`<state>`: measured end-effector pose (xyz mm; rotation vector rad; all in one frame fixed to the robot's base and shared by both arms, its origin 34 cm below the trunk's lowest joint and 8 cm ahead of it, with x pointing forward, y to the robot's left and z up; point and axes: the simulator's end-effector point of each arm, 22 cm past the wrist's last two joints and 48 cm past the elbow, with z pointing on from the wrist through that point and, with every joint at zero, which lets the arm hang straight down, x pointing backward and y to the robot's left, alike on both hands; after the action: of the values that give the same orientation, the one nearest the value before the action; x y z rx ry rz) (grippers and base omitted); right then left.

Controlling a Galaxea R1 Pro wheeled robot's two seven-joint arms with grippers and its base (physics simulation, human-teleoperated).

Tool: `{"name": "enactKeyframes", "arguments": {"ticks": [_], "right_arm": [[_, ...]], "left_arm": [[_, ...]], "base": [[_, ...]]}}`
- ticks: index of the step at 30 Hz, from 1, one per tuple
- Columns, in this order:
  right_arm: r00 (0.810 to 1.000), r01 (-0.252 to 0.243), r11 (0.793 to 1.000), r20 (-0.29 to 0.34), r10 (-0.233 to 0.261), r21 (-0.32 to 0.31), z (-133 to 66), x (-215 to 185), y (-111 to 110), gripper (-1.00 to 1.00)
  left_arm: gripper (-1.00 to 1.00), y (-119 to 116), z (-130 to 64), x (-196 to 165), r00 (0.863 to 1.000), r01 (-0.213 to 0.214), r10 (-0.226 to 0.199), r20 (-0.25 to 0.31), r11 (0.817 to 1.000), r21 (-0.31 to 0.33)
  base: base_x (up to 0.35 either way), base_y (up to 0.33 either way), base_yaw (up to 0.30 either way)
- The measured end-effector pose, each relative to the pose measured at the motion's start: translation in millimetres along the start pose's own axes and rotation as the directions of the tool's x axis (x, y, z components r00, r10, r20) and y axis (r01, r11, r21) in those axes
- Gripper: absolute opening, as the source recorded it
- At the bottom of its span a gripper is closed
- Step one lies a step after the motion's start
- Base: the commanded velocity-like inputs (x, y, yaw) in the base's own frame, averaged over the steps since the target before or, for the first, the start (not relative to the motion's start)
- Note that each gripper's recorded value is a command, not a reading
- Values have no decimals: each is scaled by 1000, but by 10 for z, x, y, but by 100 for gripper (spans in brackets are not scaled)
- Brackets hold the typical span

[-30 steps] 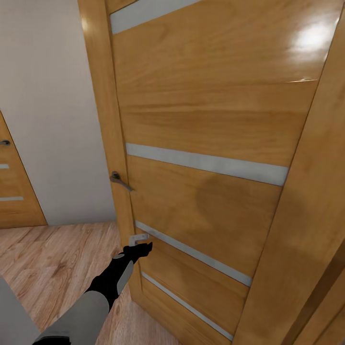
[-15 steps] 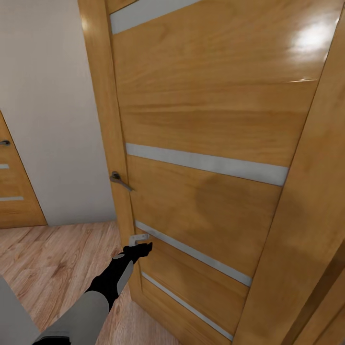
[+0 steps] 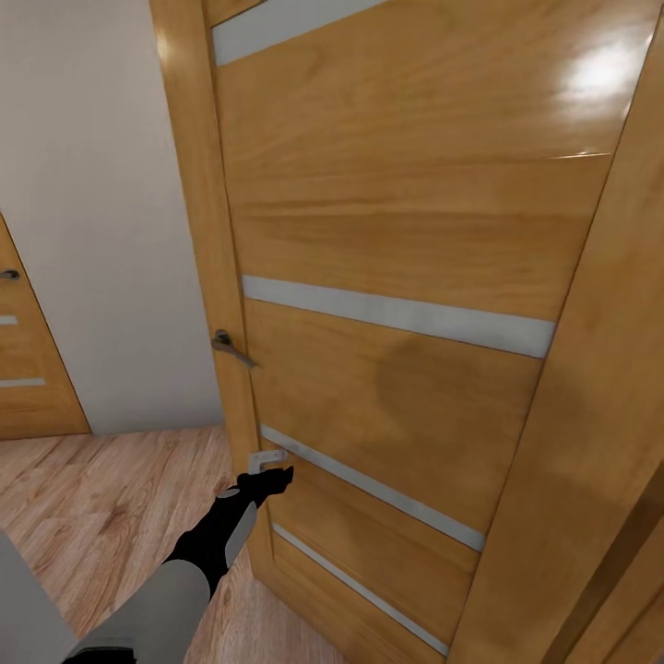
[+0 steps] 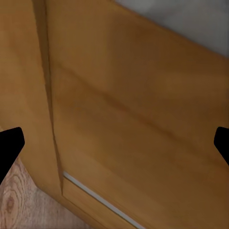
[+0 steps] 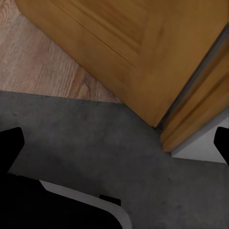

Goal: Move the two storage containers from the living room to the garage. In the garage, place one container on the floor and stack the other container on top of it (either order is fine).

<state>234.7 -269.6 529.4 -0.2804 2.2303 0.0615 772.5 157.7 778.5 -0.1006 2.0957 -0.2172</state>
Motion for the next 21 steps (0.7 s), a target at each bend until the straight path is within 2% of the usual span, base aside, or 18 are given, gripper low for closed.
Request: {"name": "enactKeyframes", "arguments": {"ticks": [5,12,21], "right_arm": [[1000,-1,1000,0,1,2,0,0,-3,100],[1000,0,1000,0,0,1,-1,0,-3,100],[1000,-1,1000,0,1,2,0,0,-5,100]], "left_arm": [[100,-5,-1,-1,1000,0,0,0,1000,1],[100,-6,-3,9,1000,0,0,-1,1000,0],[100,-9,0,7,1000,0,0,-1,1000,1]], "base": [[25,0,0],[223,0,0],[26,0,0]]}}
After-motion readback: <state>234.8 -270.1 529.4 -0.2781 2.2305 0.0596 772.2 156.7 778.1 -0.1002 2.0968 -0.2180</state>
